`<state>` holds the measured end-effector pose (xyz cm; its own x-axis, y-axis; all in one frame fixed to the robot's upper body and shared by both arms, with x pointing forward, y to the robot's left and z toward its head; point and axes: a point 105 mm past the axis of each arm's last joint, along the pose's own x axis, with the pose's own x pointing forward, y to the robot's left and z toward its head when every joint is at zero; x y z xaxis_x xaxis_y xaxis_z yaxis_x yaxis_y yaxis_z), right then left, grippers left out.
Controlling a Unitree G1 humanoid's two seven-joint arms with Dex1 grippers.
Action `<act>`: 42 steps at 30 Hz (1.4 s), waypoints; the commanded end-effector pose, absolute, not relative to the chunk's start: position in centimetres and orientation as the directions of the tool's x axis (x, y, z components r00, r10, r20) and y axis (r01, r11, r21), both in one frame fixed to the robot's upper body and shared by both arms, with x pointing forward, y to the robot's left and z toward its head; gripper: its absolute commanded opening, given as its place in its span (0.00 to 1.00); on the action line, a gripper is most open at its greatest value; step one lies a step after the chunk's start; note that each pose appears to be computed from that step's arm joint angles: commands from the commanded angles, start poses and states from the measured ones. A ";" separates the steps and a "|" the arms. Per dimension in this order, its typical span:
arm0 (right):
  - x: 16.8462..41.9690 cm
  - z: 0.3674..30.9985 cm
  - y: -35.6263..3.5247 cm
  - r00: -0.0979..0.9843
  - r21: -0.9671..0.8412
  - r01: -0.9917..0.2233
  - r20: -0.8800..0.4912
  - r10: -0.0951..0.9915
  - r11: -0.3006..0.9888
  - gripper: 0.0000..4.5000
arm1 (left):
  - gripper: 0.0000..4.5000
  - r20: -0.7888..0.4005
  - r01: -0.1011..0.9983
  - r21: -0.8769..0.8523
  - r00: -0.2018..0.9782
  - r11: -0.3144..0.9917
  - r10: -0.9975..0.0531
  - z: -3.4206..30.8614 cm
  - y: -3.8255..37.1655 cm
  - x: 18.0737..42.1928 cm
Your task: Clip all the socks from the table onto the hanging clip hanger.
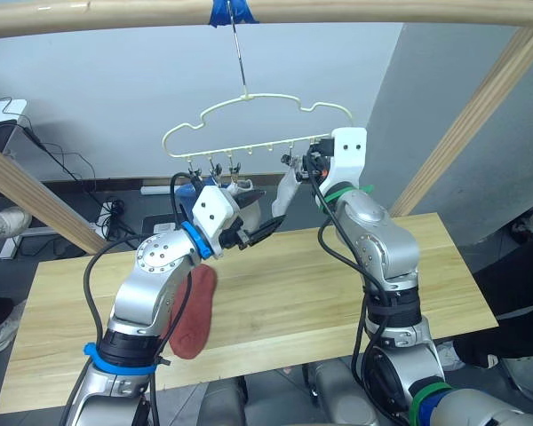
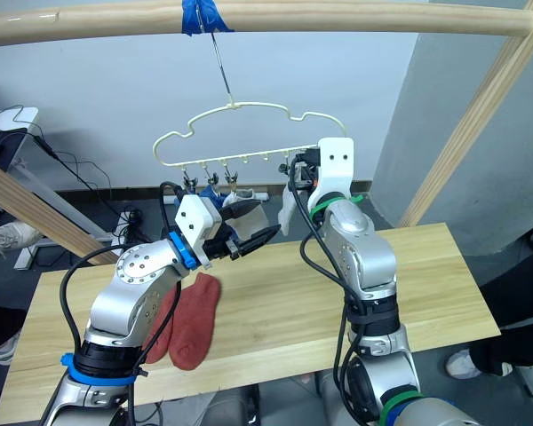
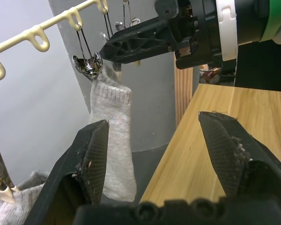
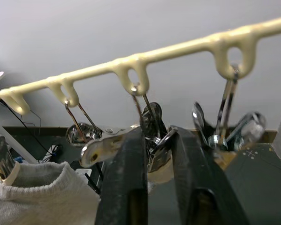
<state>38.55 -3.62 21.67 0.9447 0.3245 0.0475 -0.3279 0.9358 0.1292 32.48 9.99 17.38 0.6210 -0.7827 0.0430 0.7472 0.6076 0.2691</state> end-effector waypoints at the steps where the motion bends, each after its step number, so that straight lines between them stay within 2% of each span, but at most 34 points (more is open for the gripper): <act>1: 38.3 23.3 -3.3 0.933 0.116 -0.353 0.112 0.341 0.928 0.08 | 0.75 0.074 0.747 0.300 0.601 0.593 -0.796 18.5 9.5 32.1; 14: 38.2 22.7 -3.3 0.931 0.082 -0.360 0.100 0.352 0.929 0.08 | 0.75 0.069 0.747 0.299 0.603 0.593 -0.795 18.3 9.5 32.1; 22: 38.0 22.3 -3.4 0.929 0.040 -0.364 0.087 0.360 0.930 0.71 | 0.75 0.062 0.749 0.296 0.604 0.592 -0.795 18.0 9.7 32.0; 33: 36.6 21.9 -4.3 0.912 -0.058 -0.398 0.084 0.402 0.916 0.71 | 0.75 0.044 0.750 0.293 0.609 0.593 -0.792 17.4 10.2 31.8; 42: 36.9 21.9 -3.8 0.907 -0.073 -0.403 0.098 0.409 0.912 0.71 | 0.75 0.040 0.751 0.299 0.606 0.588 -0.794 17.2 10.1 31.7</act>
